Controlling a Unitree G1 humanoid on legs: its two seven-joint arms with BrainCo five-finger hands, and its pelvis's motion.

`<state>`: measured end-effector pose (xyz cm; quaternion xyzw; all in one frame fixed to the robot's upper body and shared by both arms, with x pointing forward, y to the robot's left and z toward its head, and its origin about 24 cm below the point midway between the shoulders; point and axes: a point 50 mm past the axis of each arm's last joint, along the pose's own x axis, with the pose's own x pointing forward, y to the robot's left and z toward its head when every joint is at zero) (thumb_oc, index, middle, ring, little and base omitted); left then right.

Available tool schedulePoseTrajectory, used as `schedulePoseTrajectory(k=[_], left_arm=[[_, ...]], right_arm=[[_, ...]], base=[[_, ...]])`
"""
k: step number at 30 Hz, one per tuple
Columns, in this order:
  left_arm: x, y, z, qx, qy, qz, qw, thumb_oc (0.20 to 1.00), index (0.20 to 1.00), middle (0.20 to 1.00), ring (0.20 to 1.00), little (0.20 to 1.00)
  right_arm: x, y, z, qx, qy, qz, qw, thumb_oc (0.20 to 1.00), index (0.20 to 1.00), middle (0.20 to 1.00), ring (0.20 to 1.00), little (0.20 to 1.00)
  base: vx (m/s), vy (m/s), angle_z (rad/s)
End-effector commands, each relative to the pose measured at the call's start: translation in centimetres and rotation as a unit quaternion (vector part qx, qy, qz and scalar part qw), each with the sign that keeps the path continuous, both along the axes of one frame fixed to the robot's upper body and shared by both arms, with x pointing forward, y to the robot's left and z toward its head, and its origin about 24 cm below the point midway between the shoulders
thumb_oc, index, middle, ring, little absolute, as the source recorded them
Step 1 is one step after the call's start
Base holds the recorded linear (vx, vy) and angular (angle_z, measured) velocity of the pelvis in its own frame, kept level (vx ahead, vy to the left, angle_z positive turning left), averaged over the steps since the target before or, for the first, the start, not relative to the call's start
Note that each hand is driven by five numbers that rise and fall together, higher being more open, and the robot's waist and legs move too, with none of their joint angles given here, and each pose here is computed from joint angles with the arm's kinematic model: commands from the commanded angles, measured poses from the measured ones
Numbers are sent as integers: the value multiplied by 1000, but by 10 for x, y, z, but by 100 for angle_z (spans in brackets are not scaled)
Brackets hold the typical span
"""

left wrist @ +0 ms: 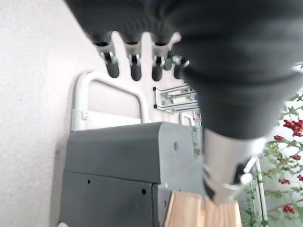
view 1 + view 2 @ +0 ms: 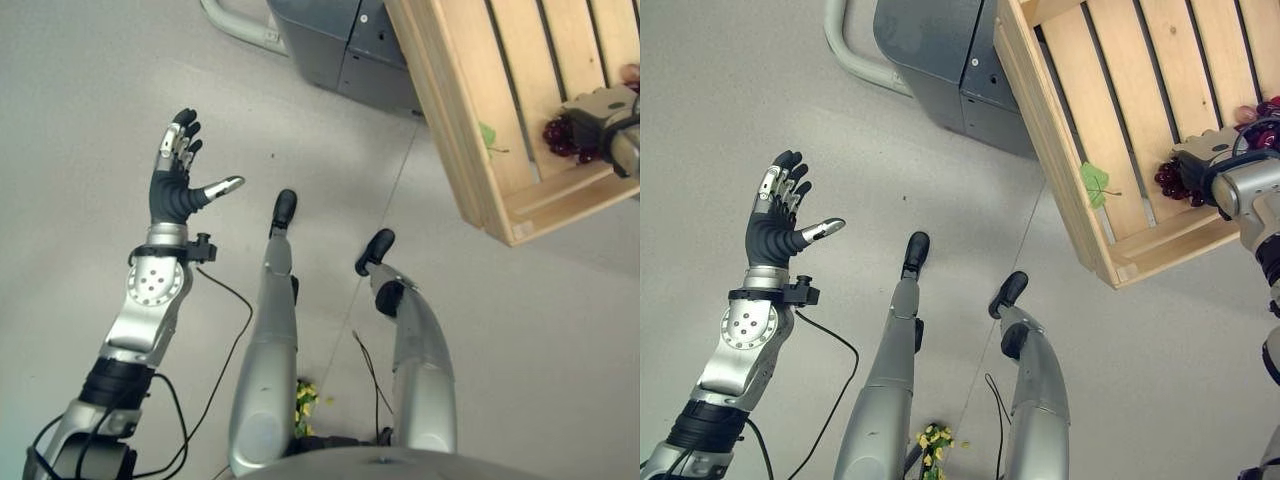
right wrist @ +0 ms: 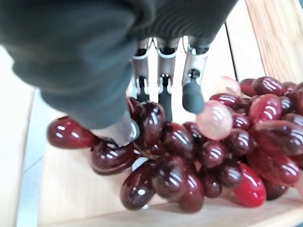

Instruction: Pick up the fruits from the basket on one side to the basket on the other side

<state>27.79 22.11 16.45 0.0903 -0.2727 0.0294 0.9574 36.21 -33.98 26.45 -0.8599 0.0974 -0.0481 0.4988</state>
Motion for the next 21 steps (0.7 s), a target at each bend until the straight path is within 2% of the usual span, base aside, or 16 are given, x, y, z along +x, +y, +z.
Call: schedulePoseTrajectory(k=[1,5,7,8,9,10,12,15,16,18,19,20,21], left_arm=[[-11,-2,15,-32,-54,-8,998,1000,1000,1000,1000,1000],[-11,-1,14,-37,-53,-5,998,1000,1000,1000,1000,1000],[-12,0,18,-43,-65,-4,997,1000,1000,1000,1000,1000],[-13,0,14,-43,-56,-4,997,1000,1000,1000,1000,1000],[-13,0,17,-53,-63,-7,997,1000,1000,1000,1000,1000],[-13,1,17,-56,-62,-10,996,1000,1000,1000,1000,1000],[-13,1,16,-60,-58,-18,996,1000,1000,1000,1000,1000],[-14,3,16,-58,-56,-24,996,1000,1000,1000,1000,1000],[-14,3,16,-57,-55,-25,997,1000,1000,1000,1000,1000],[-13,7,15,-58,-52,-19,997,1000,1000,1000,1000,1000],[-13,7,15,-57,-51,-20,997,1000,1000,1000,1000,1000],[-14,10,14,-57,-49,-16,997,1000,1000,1000,1000,1000],[-15,11,14,-55,-48,-13,997,1000,1000,1000,1000,1000]], right_arm=[[3,0,-30,-20,59,-15,998,200,200,200,200,200],[8,12,-13,25,7,15,1000,200,200,200,200,200],[11,25,6,157,-78,52,983,200,200,200,200,200],[11,25,0,158,-70,51,984,200,200,200,200,200],[12,27,3,348,-143,70,924,200,200,200,200,200],[12,26,1,409,-156,74,896,200,200,200,200,200],[13,27,-2,539,-192,96,815,200,200,200,200,200],[11,21,-14,674,-215,103,699,200,200,200,200,200],[10,21,-15,675,-214,102,698,200,200,200,200,200],[9,26,-28,766,-222,122,591,200,200,200,200,200],[9,26,-29,766,-223,121,590,200,200,200,200,200],[8,29,-32,790,-227,132,554,200,200,200,200,200],[6,30,-37,803,-232,135,532,200,200,200,200,200]], base=[[-64,25,-1],[-21,14,-1],[0,0,0],[-17,16,-4],[-18,10,-5],[-87,40,-4],[-20,23,-3],[-6,6,-1],[0,0,0],[-6,39,1],[-1,31,3],[0,0,0],[16,35,2]])
